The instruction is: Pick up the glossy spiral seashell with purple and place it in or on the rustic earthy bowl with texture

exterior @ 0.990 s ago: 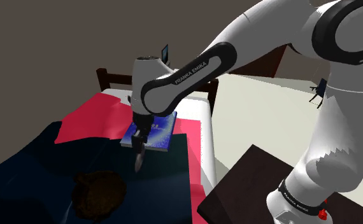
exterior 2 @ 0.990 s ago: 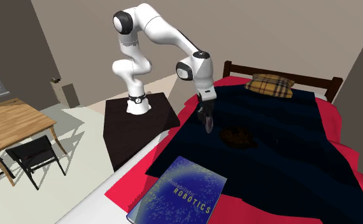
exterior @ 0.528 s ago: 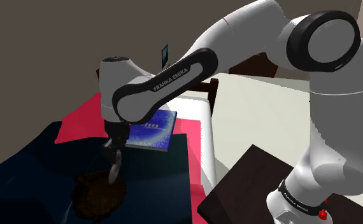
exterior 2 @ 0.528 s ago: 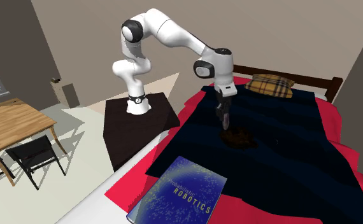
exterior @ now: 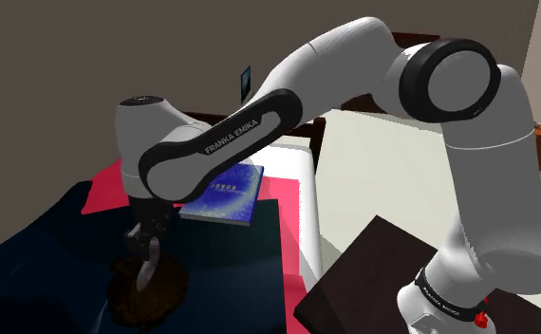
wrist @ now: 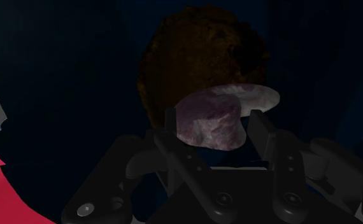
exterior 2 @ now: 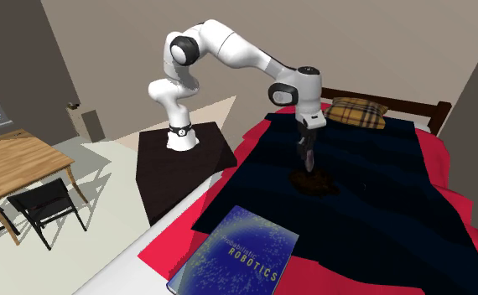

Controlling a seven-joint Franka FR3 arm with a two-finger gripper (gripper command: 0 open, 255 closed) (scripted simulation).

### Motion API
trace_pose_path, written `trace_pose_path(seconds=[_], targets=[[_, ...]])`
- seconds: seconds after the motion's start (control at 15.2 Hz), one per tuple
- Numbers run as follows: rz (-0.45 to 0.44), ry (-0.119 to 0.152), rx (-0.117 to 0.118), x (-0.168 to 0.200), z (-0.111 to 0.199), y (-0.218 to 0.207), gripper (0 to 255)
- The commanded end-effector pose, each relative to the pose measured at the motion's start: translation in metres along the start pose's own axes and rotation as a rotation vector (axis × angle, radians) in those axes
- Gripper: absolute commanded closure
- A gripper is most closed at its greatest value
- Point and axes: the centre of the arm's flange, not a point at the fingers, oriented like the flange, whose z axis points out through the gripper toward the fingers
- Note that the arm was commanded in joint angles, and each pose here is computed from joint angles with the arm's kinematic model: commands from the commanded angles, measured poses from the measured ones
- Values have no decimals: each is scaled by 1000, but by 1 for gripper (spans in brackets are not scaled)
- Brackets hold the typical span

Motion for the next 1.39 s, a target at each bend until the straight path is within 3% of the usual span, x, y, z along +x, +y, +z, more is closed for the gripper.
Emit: trace_pose_path(seconds=[0.0, 0.79, 1.32], targets=[[0, 0, 0, -1, 10, 2, 255], [0, 0, 0, -7, 75, 11, 255], [0, 0, 0, -7, 75, 11, 255]])
